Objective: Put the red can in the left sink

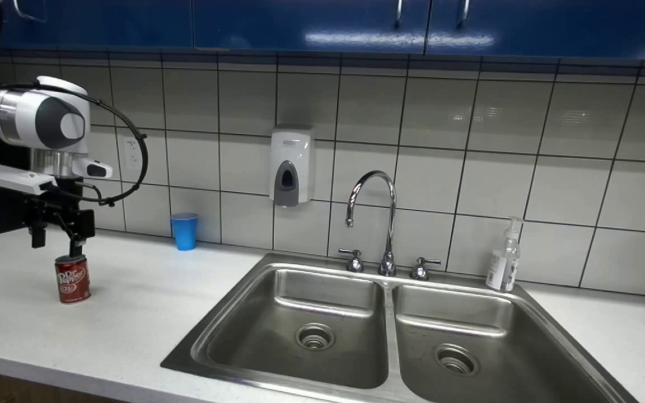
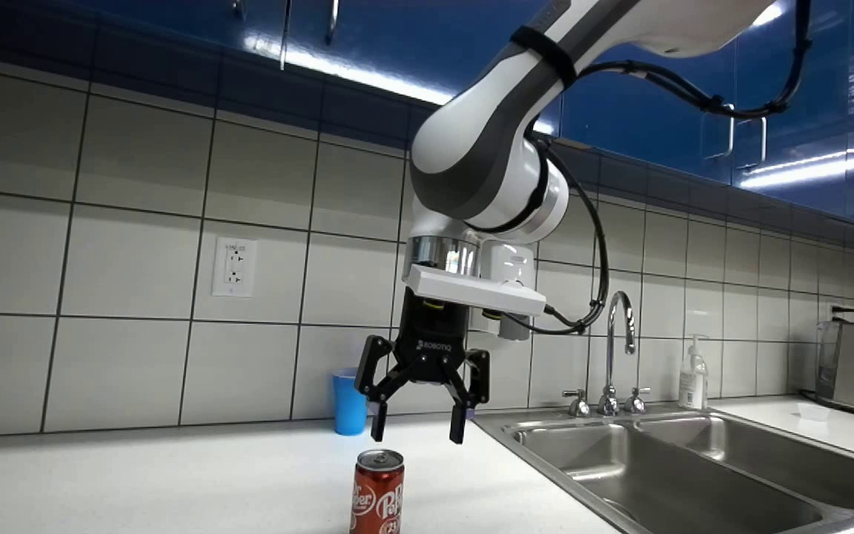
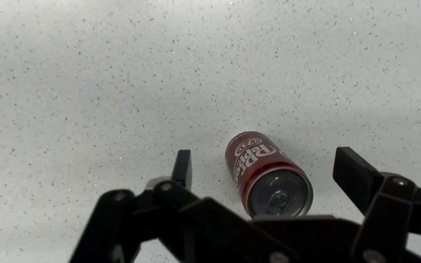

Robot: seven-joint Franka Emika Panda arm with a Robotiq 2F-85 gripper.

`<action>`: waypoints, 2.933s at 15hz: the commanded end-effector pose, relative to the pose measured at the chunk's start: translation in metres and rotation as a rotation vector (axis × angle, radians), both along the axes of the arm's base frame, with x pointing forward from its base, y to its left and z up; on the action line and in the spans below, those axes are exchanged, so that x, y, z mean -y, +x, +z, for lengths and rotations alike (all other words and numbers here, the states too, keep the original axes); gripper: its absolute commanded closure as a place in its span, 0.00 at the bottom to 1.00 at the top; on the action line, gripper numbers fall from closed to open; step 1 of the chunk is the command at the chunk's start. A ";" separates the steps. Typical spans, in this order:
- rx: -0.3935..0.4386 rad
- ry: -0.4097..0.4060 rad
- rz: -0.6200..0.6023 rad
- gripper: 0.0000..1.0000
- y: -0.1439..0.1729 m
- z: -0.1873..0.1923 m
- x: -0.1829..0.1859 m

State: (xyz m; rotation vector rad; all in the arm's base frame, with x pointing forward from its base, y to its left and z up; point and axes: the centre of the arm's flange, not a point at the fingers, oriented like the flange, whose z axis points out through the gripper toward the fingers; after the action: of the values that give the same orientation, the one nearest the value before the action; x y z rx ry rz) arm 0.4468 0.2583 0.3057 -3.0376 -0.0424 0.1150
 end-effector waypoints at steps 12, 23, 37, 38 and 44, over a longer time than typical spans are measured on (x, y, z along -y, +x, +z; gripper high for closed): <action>-0.025 -0.007 0.010 0.00 0.054 -0.033 -0.023; -0.049 -0.019 0.044 0.00 0.063 -0.051 -0.034; -0.093 -0.098 0.079 0.00 0.055 -0.060 -0.010; -0.092 -0.102 0.081 0.00 0.057 -0.061 -0.010; -0.090 -0.088 0.087 0.00 0.059 -0.067 -0.014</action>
State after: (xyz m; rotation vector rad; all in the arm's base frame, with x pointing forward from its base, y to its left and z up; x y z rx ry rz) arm 0.5029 0.2711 0.2375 -3.1085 -0.1321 0.2579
